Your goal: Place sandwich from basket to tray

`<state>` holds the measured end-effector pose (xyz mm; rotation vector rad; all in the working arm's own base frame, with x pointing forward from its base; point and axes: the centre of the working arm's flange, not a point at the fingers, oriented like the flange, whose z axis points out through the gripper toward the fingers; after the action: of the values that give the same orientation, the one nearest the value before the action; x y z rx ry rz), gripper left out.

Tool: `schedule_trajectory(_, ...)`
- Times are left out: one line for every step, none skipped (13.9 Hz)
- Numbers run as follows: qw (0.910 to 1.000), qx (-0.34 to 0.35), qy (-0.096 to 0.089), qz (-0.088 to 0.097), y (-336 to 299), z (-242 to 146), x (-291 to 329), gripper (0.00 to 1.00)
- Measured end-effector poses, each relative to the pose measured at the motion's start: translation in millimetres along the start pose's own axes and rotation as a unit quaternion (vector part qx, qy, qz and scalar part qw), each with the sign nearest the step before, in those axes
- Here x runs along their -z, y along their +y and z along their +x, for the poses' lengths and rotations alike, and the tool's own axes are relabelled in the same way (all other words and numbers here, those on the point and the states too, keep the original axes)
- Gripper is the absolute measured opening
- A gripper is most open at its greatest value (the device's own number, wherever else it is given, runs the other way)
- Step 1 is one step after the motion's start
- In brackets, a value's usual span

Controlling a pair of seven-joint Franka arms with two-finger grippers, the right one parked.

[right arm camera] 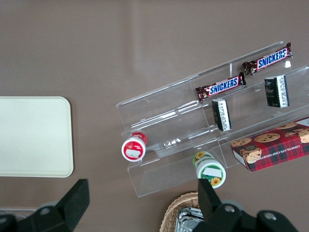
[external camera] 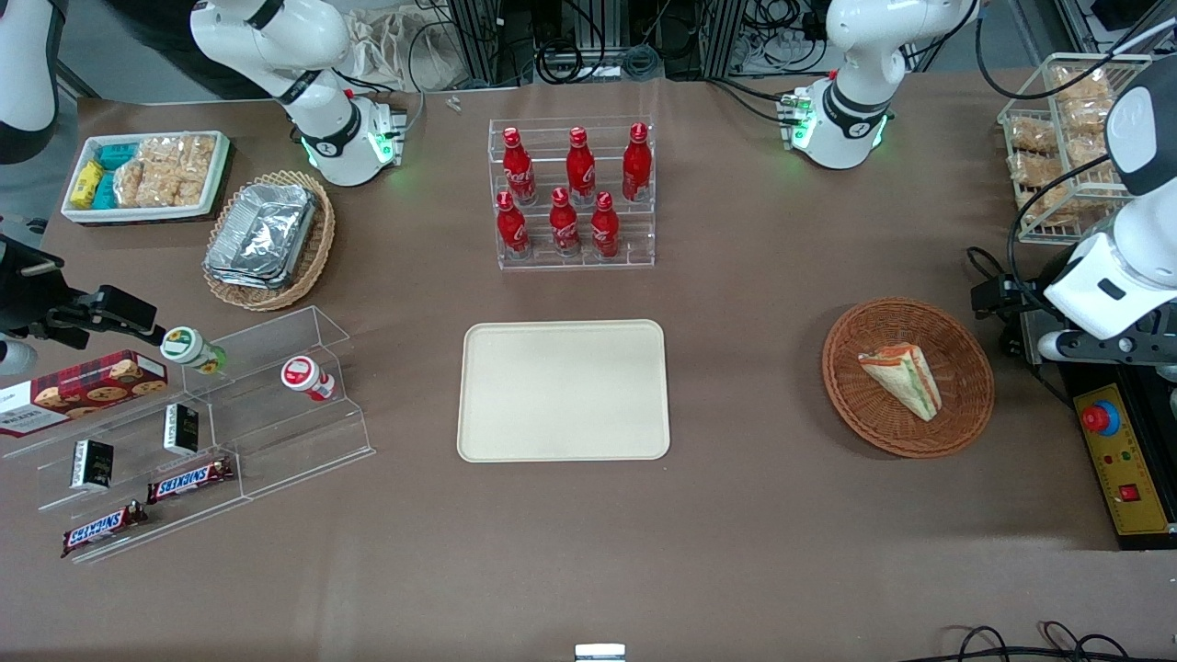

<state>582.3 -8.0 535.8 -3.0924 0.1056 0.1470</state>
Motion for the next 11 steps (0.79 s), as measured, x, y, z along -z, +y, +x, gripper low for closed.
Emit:
schedule_trajectory(1.0, 0.002, 0.0, 0.0, -0.1, 0.1, -0.3, 1.0)
schedule_trajectory(1.0, 0.003, -0.001, 0.0, -0.1, 0.3, -0.6, 1.0)
schedule_trajectory(1.0, 0.003, -0.001, 0.0, -0.1, 0.3, -0.7, 1.0)
schedule_trajectory(1.0, 0.004, -0.001, 0.0, -0.1, 0.2, -0.8, 1.0)
schedule_trajectory(1.0, 0.006, -0.006, 0.0, -0.1, -0.9, -1.8, 1.0)
schedule_trajectory(0.9998, 0.015, -0.016, -0.001, 0.0, -2.7, -3.7, 1.0)
schedule_trajectory(0.9992, 0.03, -0.025, -0.001, 0.2, -4.3, -6.9, 1.0)
schedule_trajectory(0.9983, 0.047, -0.033, 0.0, 0.6, -5.5, -12.5, 1.0)
schedule_trajectory(0.9972, 0.063, -0.041, 0.0, 1.2, -6.5, -20.4, 1.0)
schedule_trajectory(0.996, 0.075, -0.048, 0.001, 1.7, -7.2, -29.4, 1.0)
schedule_trajectory(0.9951, 0.084, -0.052, 0.001, 1.9, -7.0, -39.5, 1.0)
